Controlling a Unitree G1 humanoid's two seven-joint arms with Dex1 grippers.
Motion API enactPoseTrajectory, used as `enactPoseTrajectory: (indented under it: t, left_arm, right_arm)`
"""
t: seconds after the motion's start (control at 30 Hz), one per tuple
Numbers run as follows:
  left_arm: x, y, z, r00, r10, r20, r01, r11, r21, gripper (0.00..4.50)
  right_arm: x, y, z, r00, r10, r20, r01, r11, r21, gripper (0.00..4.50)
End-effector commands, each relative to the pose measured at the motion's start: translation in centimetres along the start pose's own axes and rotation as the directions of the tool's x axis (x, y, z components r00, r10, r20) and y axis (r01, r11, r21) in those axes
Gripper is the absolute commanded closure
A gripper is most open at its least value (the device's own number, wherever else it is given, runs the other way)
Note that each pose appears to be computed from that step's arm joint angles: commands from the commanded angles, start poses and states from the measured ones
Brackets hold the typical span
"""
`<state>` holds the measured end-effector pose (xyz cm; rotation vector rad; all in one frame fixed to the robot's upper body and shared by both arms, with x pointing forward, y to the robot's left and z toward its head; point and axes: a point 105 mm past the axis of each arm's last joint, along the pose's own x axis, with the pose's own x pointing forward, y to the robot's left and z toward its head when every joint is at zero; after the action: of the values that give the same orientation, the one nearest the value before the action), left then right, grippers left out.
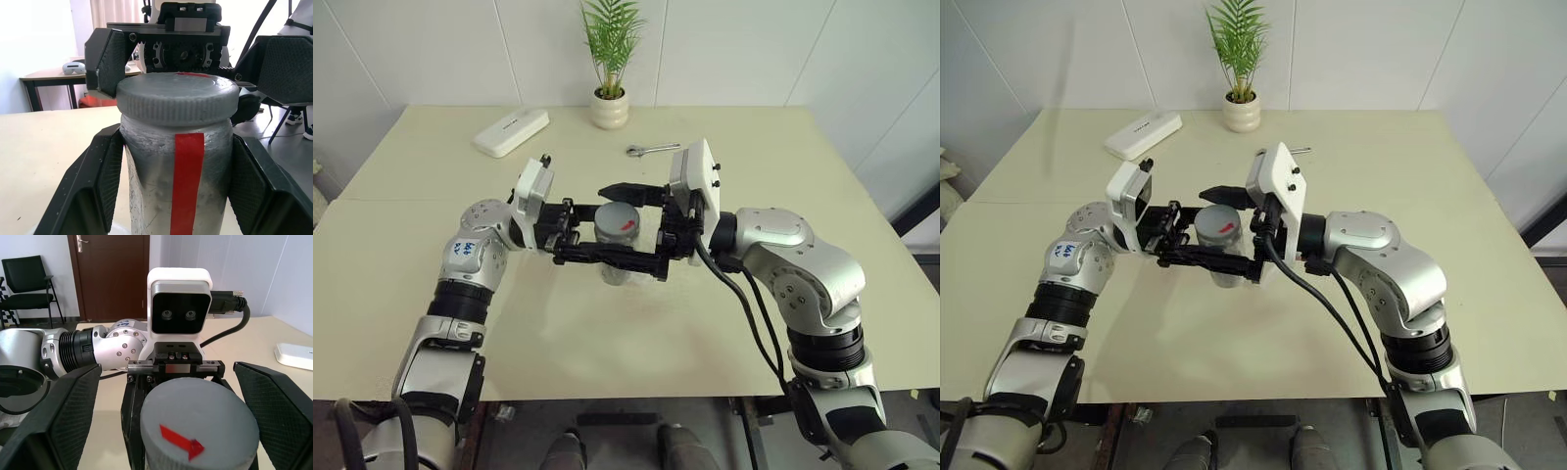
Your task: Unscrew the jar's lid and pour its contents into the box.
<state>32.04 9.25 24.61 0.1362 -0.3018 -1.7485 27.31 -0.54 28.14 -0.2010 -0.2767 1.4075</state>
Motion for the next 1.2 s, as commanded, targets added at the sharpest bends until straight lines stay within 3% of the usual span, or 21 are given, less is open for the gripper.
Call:
enactPoseTrajectory:
  t: [0.03, 1.2]
  left_arm:
    - [-0.5, -0.9, 0.1, 0.998, -0.062, -0.01, 0.062, 0.998, 0.0, 1.89]
    - [-0.5, -1.8, 0.4, 0.996, -0.091, -0.003, 0.091, 0.995, 0.031, 1.89]
  right_arm:
    - [1.4, 4.2, 2.8, 0.971, 0.228, 0.076, -0.219, 0.97, -0.109, 0.0]
    - [2.3, 0.4, 1.8, 0.999, 0.05, 0.003, -0.049, 0.992, -0.12, 0.0]
